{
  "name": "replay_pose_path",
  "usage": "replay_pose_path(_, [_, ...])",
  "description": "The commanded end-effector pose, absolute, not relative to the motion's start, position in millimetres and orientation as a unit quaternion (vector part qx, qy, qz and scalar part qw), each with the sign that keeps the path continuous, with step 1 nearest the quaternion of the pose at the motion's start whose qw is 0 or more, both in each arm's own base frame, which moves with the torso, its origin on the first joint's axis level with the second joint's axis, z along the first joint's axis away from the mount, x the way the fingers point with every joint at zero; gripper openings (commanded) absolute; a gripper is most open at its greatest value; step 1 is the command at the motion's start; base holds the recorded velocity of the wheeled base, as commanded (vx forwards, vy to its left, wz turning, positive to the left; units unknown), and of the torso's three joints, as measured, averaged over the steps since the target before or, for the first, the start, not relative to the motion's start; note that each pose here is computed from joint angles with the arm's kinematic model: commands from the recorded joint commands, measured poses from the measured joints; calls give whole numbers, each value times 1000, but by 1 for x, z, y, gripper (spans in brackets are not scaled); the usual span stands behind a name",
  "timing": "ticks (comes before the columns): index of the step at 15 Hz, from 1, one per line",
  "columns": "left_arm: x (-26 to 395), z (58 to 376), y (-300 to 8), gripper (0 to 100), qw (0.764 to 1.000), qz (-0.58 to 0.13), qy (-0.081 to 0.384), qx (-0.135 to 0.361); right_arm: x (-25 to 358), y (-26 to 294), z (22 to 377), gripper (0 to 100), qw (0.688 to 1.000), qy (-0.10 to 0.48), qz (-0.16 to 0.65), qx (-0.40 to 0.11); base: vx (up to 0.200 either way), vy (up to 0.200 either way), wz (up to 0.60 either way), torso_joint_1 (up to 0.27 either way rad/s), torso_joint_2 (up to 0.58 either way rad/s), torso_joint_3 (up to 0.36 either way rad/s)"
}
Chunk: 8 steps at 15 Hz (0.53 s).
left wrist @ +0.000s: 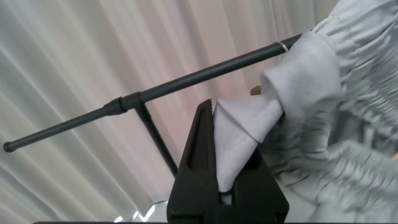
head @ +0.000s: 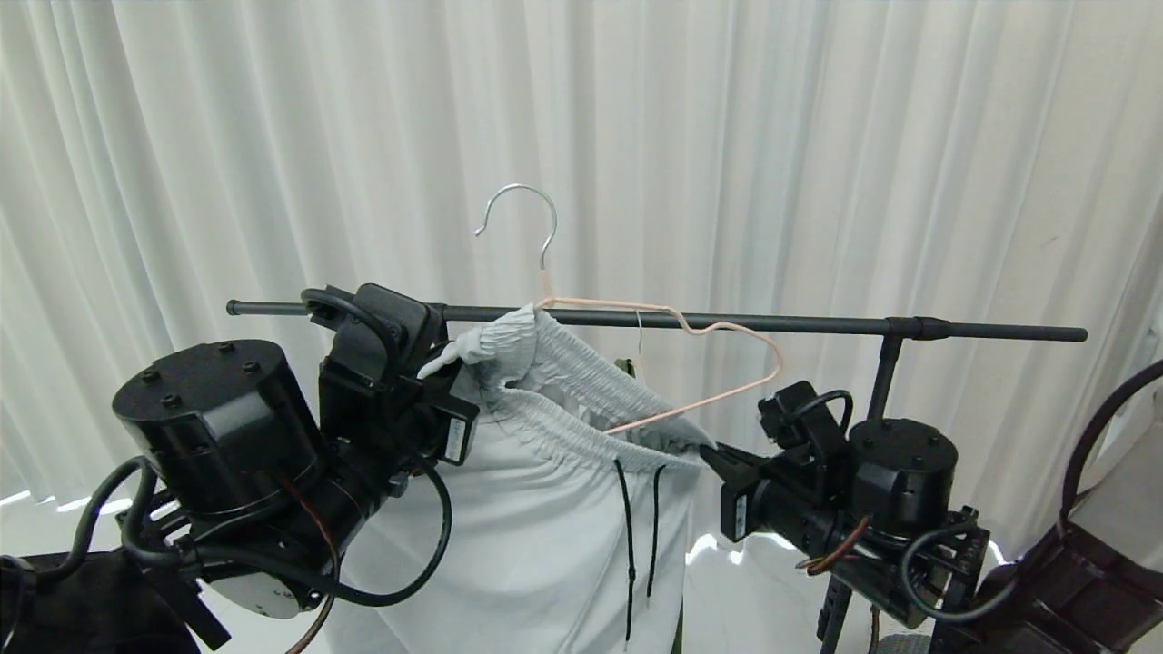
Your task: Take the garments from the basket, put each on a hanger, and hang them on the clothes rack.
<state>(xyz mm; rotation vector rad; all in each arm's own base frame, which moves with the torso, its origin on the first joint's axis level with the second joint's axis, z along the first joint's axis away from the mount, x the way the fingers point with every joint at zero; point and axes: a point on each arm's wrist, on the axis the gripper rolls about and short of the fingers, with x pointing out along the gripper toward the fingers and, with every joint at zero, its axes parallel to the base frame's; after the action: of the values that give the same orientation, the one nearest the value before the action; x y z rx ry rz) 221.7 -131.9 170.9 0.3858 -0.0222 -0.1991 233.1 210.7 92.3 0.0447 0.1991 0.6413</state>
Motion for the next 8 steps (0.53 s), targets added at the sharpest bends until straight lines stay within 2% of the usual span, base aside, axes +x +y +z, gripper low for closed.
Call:
replay_pose_path(1, [220,167,-130,0,976,-98,-3,197,240,195,104,0,953,80,290,31,0,0,0,0,0,0])
replay_pose_path(8, [217,153,-121,0,968,-93,23,234,251,169,113,0,965,68,249,37,0,0,0,0,0,0])
